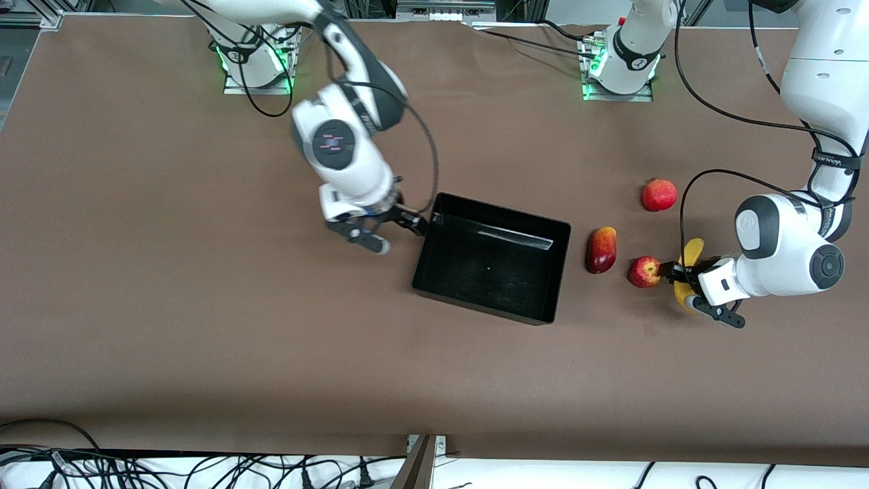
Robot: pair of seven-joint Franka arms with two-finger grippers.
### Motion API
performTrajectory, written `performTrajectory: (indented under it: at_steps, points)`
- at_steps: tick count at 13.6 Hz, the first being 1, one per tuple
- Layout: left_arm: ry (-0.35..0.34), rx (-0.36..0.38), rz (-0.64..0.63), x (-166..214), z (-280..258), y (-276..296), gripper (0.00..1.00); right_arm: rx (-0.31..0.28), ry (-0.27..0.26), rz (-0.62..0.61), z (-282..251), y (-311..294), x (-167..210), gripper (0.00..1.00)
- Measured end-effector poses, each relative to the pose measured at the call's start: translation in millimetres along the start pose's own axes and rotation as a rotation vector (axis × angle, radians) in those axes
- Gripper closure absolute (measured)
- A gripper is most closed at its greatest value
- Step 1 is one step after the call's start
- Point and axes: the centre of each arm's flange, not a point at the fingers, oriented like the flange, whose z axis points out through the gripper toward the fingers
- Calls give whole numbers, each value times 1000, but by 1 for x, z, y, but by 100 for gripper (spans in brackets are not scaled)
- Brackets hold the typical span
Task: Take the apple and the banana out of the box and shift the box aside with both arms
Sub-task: 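Grasp the tray rim with the right gripper while the left gripper withdraws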
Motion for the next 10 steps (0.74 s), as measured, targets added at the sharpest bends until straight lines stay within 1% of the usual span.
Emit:
performTrajectory:
  at_steps: [1, 2, 3, 4, 5, 6, 7, 8, 9, 10]
  points:
    - [7, -2, -5, 1, -2, 0, 73, -5, 30, -5, 24, -7, -15, 0]
    - [19, -6, -12, 2, -7, -1, 62, -19, 55, -25, 47, -11, -29, 6]
    - [33, -7, -18, 4, -13, -2, 53, -41, 77, -56, 68, -12, -38, 6]
    - [47, -3, -21, 5, -22, -2, 44, -62, 95, -83, 83, -11, -42, 13]
    - [60, 6, -20, 6, -31, -3, 33, -76, 107, -99, 92, -9, -43, 23]
    - [71, 15, -21, 6, -41, -3, 22, -83, 115, -107, 95, -9, -40, 37]
    - [81, 23, -23, 4, -50, -4, 14, -81, 120, -112, 93, -9, -38, 49]
    - [90, 30, -27, 3, -59, -6, 3, -75, 123, -118, 90, -11, -37, 59]
    - [95, 34, -31, 0, -68, -8, 0, -70, 125, -123, 87, -13, -36, 71]
    - [89, 34, -34, -4, -79, -8, 0, -66, 127, -126, 85, -14, -35, 81]
